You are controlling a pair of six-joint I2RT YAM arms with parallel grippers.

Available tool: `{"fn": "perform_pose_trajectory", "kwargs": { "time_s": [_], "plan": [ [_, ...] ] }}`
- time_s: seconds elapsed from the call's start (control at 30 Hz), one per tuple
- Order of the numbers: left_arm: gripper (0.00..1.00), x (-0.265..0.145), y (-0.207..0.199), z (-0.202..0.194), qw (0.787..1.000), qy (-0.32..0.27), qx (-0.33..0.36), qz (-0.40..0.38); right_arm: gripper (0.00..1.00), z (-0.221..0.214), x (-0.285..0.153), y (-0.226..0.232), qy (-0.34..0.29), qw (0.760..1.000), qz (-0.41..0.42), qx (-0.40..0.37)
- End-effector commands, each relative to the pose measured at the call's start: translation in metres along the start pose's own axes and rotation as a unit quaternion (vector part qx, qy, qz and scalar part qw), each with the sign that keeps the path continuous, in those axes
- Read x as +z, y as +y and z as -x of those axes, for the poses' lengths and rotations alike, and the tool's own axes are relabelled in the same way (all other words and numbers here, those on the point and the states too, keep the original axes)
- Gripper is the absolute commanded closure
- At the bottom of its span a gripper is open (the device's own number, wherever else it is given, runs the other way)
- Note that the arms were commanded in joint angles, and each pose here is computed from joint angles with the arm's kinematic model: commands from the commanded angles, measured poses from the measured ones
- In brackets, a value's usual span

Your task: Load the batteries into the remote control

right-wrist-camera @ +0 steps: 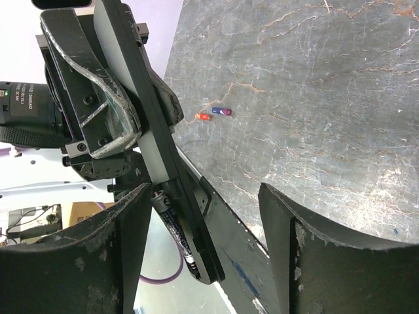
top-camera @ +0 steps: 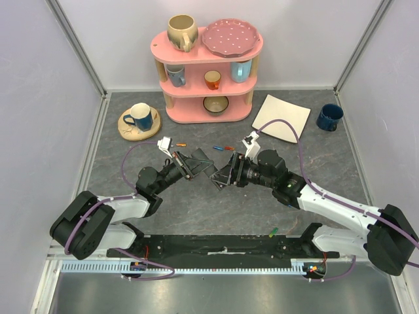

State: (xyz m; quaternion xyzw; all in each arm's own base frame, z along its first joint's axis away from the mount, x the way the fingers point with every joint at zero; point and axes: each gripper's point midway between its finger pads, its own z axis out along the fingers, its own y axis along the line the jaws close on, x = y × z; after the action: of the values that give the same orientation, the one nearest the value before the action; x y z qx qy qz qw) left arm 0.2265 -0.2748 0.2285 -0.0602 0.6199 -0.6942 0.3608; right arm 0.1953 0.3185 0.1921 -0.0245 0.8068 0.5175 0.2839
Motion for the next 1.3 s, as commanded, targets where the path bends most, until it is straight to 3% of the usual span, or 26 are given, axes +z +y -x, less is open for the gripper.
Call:
{"fn": "perform_pose_trajectory", "kwargs": {
  "time_s": [0.0, 0.33, 0.8, 1.27],
  "plan": [
    [0.98, -0.01, -0.092, 0.02, 0.979, -0.047, 0.078, -0.183, 0.26, 0.007, -0.001, 0.011, -0.008, 1.0, 0.024, -0.009],
    [0.98, -0.011, -0.087, 0.019, 0.98, -0.047, 0.08, -0.176, 0.21, 0.026, -0.013, 0.034, -0.03, 0.998, 0.036, -0.044],
    [0.98, -0.013, -0.094, 0.02, 0.976, -0.052, 0.098, -0.186, 0.23, 0.033, -0.013, 0.025, -0.045, 0.997, 0.048, 0.03],
    [0.98, -0.013, -0.097, 0.022, 0.975, -0.056, 0.101, -0.189, 0.27, 0.024, -0.007, 0.008, -0.029, 0.998, 0.028, 0.045]
  ]
}}
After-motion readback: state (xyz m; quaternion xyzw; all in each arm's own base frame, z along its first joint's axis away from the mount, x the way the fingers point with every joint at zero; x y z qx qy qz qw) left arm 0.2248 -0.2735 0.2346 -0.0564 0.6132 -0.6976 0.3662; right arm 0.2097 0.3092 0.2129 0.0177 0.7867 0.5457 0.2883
